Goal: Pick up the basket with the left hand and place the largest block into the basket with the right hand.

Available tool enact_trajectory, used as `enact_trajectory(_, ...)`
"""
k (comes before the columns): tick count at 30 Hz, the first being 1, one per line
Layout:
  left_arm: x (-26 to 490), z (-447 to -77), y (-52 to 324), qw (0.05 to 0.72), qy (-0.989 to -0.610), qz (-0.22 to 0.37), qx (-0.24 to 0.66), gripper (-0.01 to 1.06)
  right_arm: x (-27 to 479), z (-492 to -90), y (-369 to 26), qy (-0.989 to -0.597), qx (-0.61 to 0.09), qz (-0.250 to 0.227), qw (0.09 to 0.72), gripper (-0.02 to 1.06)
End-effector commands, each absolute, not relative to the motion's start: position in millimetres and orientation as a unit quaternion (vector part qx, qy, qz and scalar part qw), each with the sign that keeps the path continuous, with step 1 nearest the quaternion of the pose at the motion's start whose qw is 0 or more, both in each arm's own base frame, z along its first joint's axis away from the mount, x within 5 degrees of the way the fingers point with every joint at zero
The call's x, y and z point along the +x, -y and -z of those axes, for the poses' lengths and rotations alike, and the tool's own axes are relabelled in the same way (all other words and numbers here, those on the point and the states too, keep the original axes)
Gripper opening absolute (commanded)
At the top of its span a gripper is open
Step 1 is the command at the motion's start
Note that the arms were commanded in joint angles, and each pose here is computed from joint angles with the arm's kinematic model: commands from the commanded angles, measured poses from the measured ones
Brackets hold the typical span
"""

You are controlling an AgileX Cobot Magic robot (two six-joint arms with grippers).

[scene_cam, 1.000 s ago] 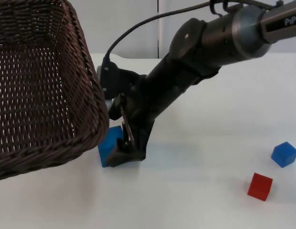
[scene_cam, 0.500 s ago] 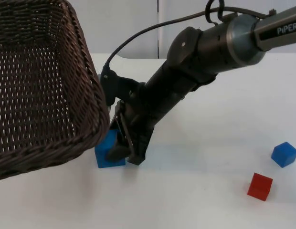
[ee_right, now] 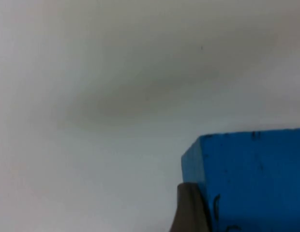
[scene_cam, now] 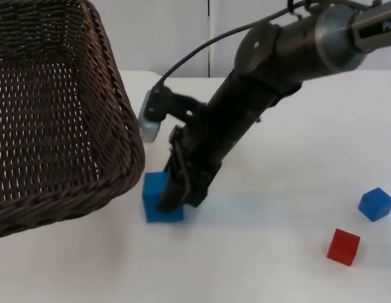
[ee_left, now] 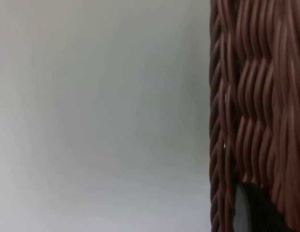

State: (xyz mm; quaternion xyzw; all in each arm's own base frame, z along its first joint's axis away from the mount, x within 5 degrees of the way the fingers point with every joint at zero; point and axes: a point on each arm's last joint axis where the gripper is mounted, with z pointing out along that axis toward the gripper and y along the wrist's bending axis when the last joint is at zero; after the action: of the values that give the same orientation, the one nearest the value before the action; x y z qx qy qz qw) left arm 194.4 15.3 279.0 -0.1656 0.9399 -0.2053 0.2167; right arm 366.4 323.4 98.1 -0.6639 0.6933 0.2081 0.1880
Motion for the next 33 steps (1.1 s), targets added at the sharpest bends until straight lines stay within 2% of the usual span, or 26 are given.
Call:
enact_trajectory(1, 194, -282, -13, 0.224, -0.933, 0.221, -0.175, 0.0, 370, -119, -316, -0.704, -0.654, -0.205, 0.188, 0.0)
enact_trajectory(7, 194, -282, -13, 0.225, -0.933, 0.22, -0.174, 0.0, 384, -162, -281, -0.743, -0.613, -0.192, 0.186, 0.0)
enact_trajectory(9, 194, -282, -14, 0.227, -0.933, 0.219, -0.175, 0.0, 390, -178, -266, -0.767, -0.586, -0.18, 0.189, 0.0)
enact_trajectory(13, 194, -282, -14, 0.228, -0.932, 0.22, -0.176, 0.0, 393, -217, -247, -0.787, -0.552, -0.174, 0.215, 0.0)
enact_trajectory(18, 194, -282, -14, 0.229, -0.932, 0.219, -0.176, 0.0, 385, -256, -240, -0.79, -0.538, -0.154, 0.249, 0.0)
enact_trajectory(26, 194, -282, -14, 0.229, -0.932, 0.219, -0.176, 0.0, 358, -313, -242, -0.781, -0.526, -0.158, 0.298, 0.0)
enact_trajectory(33, 194, -282, -14, 0.229, -0.932, 0.219, -0.176, 0.0, 337, -343, -244, -0.766, -0.533, -0.163, 0.321, 0.0)
